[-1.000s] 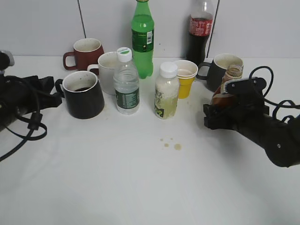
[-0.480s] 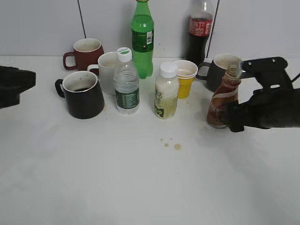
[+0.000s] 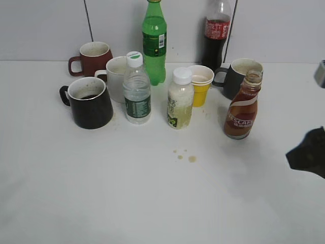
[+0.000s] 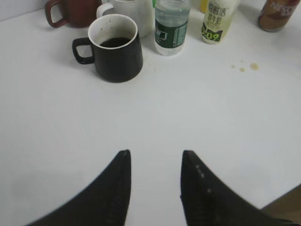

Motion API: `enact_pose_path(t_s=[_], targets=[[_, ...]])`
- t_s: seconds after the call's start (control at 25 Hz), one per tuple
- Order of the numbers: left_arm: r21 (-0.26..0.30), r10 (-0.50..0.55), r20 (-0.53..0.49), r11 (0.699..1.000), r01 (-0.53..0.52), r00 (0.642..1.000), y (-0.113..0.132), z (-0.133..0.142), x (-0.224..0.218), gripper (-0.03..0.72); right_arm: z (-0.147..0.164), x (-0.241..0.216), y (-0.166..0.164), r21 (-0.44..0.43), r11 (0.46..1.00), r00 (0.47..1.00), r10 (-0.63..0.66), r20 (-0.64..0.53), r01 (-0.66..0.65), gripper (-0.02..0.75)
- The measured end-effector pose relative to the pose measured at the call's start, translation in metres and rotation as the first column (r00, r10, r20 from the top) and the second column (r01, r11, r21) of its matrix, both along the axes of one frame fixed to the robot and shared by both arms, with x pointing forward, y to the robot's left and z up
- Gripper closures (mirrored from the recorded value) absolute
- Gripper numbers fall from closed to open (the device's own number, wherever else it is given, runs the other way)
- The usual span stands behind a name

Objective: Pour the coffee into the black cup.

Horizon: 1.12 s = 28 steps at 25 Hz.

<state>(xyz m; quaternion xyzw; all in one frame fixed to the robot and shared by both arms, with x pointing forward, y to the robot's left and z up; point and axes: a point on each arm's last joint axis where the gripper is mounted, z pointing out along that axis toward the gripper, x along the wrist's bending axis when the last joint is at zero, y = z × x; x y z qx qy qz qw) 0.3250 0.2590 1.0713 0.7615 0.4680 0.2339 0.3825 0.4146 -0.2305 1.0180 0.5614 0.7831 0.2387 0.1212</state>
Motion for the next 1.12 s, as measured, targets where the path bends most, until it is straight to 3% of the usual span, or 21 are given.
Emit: enact_pose_path(t_s=[0.08, 0.28, 0.64, 0.84, 1.12], targets=[[0.004, -0.005, -0.001, 1.000, 0.005, 1.000, 0.008, 0.001, -0.018, 0.409, 0.011, -0.019, -0.006, -0.013, 1.000, 1.000, 0.015, -0.017, -0.015, 0.143], [0.022, -0.011, -0.017, 1.000, 0.011, 1.000, 0.022, -0.004, -0.048, 0.409, 0.042, -0.073, -0.026, -0.002, 0.999, 0.995, 0.035, 0.093, -0.035, 0.143], [0.035, -0.011, -0.041, 0.999, 0.013, 0.999, 0.024, -0.011, -0.054, 0.409, 0.037, -0.146, -0.052, 0.060, 0.997, 0.937, 0.022, 0.349, -0.045, 0.143], [0.035, -0.011, -0.041, 0.999, 0.013, 0.999, 0.024, -0.011, -0.054, 0.409, 0.040, -0.162, -0.058, 0.089, 0.995, 0.896, 0.007, 0.445, -0.052, 0.143], [0.032, -0.013, -0.042, 0.999, 0.014, 0.999, 0.024, -0.011, -0.054, 0.409, 0.040, -0.163, -0.058, 0.097, 0.994, 0.894, 0.007, 0.447, -0.056, 0.145]])
